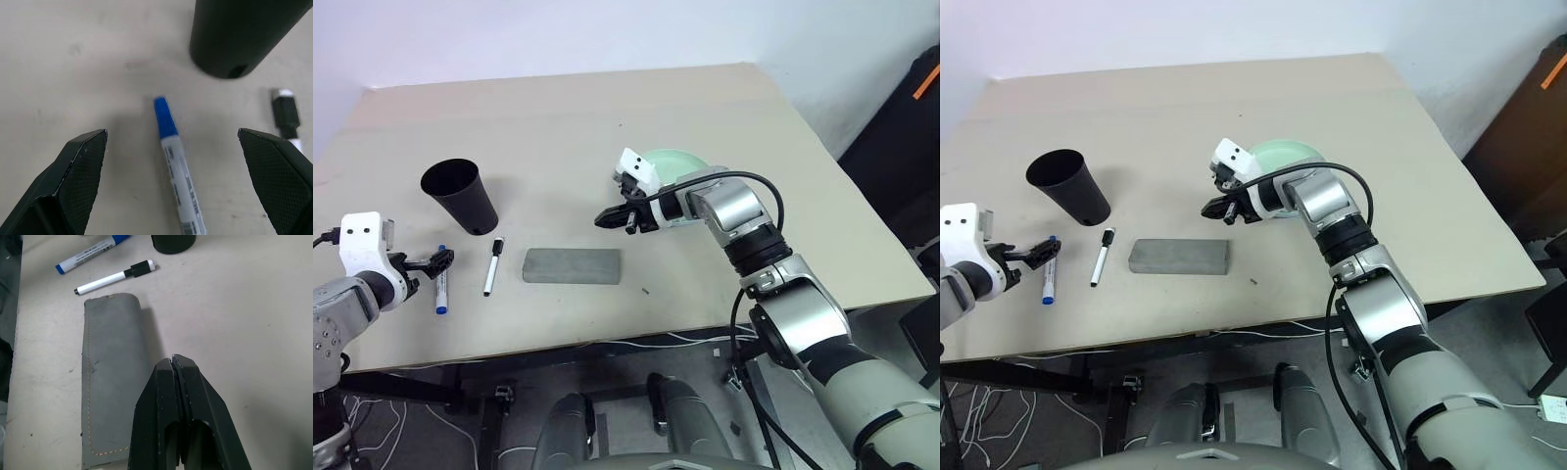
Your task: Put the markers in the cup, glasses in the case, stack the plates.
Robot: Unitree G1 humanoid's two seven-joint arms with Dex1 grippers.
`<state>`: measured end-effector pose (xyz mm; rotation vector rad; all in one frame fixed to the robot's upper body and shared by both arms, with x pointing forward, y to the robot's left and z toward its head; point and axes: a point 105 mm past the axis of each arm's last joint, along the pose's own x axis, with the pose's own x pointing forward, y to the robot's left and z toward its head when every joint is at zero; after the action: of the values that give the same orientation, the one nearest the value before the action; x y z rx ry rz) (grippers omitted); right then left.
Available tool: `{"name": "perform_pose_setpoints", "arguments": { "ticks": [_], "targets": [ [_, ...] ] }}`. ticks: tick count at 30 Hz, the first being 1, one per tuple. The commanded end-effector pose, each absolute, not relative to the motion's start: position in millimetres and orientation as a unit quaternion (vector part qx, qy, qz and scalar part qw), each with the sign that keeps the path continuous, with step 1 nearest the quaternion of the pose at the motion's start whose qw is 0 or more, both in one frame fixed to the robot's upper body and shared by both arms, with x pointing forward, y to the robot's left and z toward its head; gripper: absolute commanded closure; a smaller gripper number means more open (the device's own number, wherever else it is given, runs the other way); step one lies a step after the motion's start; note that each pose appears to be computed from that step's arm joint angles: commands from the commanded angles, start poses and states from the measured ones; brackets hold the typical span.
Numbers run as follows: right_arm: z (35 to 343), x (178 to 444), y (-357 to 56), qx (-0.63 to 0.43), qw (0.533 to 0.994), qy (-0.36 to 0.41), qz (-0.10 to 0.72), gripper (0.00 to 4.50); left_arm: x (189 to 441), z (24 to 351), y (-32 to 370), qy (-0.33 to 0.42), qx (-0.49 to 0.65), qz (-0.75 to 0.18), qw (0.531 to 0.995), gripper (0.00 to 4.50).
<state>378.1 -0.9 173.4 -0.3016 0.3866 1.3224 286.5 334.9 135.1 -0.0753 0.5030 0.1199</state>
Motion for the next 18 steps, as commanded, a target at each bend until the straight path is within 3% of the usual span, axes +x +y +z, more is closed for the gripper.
{"name": "perform_pose_setpoints", "arguments": {
  "ticks": [1,4,18],
  "targets": [
    [194,384,-4,-0.139,0.775,0.146,0.599,4.47,278,128,343,0.31,-0.029,0.092,0.946,0.0],
    [194,386,-7,-0.14,0.78,0.145,0.593,4.47,272,121,343,0.345,-0.027,0.101,0.933,0.0],
    [191,388,-9,-0.144,0.786,0.147,0.583,4.47,271,110,319,0.378,-0.042,0.062,0.923,0.0]
  ]
}}
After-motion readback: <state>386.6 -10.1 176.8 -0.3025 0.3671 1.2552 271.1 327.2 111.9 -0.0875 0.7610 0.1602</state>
